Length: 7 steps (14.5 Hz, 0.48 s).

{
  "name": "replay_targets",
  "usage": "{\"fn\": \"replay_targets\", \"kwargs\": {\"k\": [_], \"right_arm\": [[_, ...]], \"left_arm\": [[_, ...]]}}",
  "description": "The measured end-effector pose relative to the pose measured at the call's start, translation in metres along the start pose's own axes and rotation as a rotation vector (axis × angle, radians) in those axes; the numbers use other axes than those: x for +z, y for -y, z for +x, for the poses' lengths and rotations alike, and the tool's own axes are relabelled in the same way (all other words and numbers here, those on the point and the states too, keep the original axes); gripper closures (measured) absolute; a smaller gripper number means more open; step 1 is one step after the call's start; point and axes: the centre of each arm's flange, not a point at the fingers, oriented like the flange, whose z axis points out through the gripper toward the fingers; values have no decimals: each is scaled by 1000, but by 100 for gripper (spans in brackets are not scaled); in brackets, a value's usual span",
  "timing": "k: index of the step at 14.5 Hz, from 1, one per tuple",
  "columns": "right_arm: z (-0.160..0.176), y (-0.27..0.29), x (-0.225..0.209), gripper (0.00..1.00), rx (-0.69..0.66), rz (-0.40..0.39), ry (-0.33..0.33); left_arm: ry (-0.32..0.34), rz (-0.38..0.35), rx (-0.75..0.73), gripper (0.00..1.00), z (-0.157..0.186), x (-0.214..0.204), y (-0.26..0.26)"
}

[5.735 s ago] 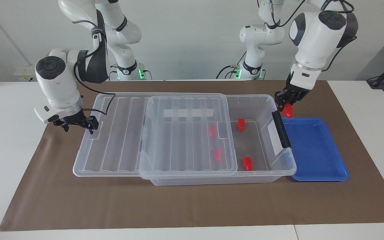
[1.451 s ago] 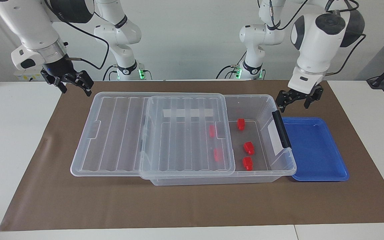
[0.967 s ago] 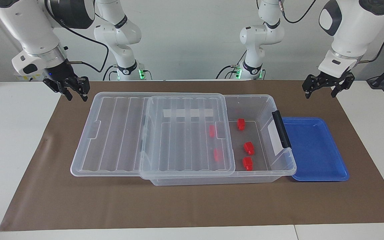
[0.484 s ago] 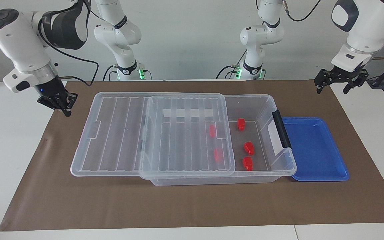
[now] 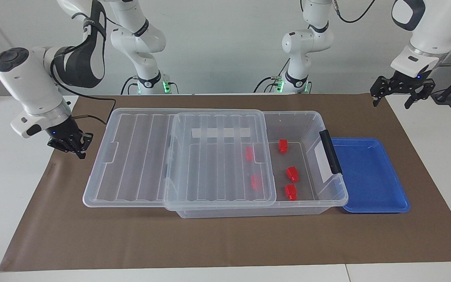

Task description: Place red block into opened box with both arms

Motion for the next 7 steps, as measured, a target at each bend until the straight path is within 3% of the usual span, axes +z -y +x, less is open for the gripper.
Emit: {"fn": "replay_targets", "kwargs": {"k": [7], "right_arm": [[9, 14, 17, 99, -8, 28, -8]], "left_arm": [[-21, 3, 35, 0, 10, 13, -16]]}}
